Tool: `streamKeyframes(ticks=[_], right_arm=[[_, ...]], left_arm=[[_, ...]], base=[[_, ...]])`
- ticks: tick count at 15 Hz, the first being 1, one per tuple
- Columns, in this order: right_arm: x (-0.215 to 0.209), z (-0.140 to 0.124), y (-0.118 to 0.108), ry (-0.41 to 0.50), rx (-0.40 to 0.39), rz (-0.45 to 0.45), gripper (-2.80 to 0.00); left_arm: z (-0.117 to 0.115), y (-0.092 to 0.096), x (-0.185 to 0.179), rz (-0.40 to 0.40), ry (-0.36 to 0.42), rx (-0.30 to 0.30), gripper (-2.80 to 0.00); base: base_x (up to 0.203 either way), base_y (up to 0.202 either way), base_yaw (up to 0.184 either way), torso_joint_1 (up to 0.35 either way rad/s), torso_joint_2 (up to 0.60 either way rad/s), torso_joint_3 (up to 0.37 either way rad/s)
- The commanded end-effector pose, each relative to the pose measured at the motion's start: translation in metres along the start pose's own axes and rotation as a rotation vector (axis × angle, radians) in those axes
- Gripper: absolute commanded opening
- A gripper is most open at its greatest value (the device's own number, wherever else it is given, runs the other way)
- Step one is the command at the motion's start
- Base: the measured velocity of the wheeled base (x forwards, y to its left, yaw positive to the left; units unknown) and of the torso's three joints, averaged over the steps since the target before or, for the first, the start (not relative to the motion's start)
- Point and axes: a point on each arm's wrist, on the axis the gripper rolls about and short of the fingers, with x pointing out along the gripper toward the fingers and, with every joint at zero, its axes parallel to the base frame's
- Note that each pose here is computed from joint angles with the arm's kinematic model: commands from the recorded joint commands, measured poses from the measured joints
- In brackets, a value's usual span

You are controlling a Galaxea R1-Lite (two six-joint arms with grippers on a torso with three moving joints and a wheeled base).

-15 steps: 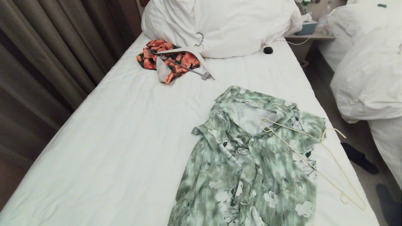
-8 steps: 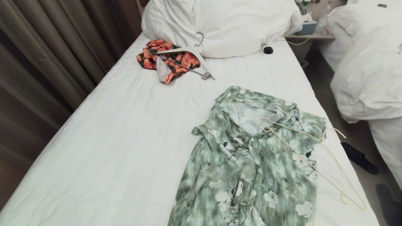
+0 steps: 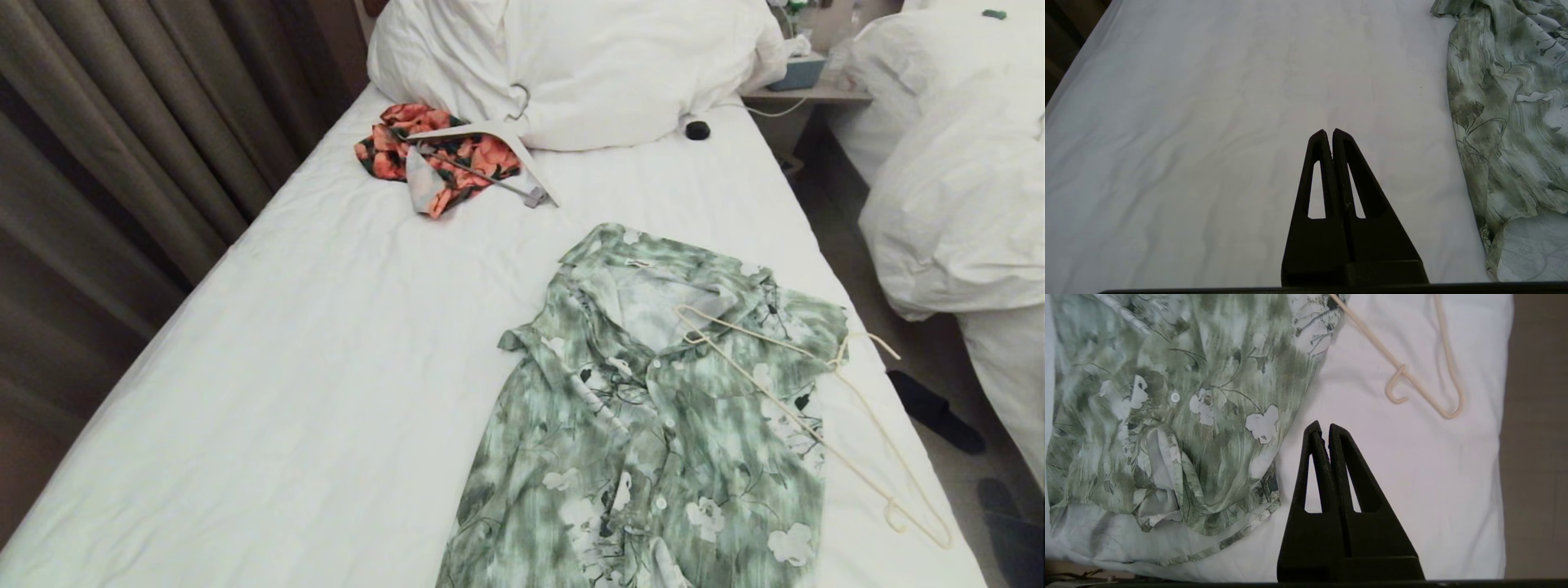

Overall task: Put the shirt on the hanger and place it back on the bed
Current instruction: Lift the shirt and hanger

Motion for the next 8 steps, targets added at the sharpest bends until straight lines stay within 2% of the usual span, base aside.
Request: streamKeyframes(ticks=[1, 6, 8], right_arm=[[0.024, 0.009, -0.006, 0.097, 0.037, -0.026, -2.8], [0.071, 0.041, -0.023, 0.217, 0.137, 0.066, -2.8], [0.087, 0.053, -0.026, 0.249, 0.163, 0.159, -2.8]], left_arm=[[0.0, 0.0, 0.0, 0.0, 0.002, 0.001, -2.8], [0.0, 0.0, 0.0, 0.0, 0.002, 0.001, -2.8], [0.0, 0.0, 0.0, 0.0, 0.002, 0.001, -2.8]], base=[[0.0, 0.0, 0.0, 0.0, 0.0, 0.0], [0.0, 0.0, 0.0, 0.0, 0.0, 0.0], [0.0, 0.0, 0.0, 0.0, 0.0, 0.0]])
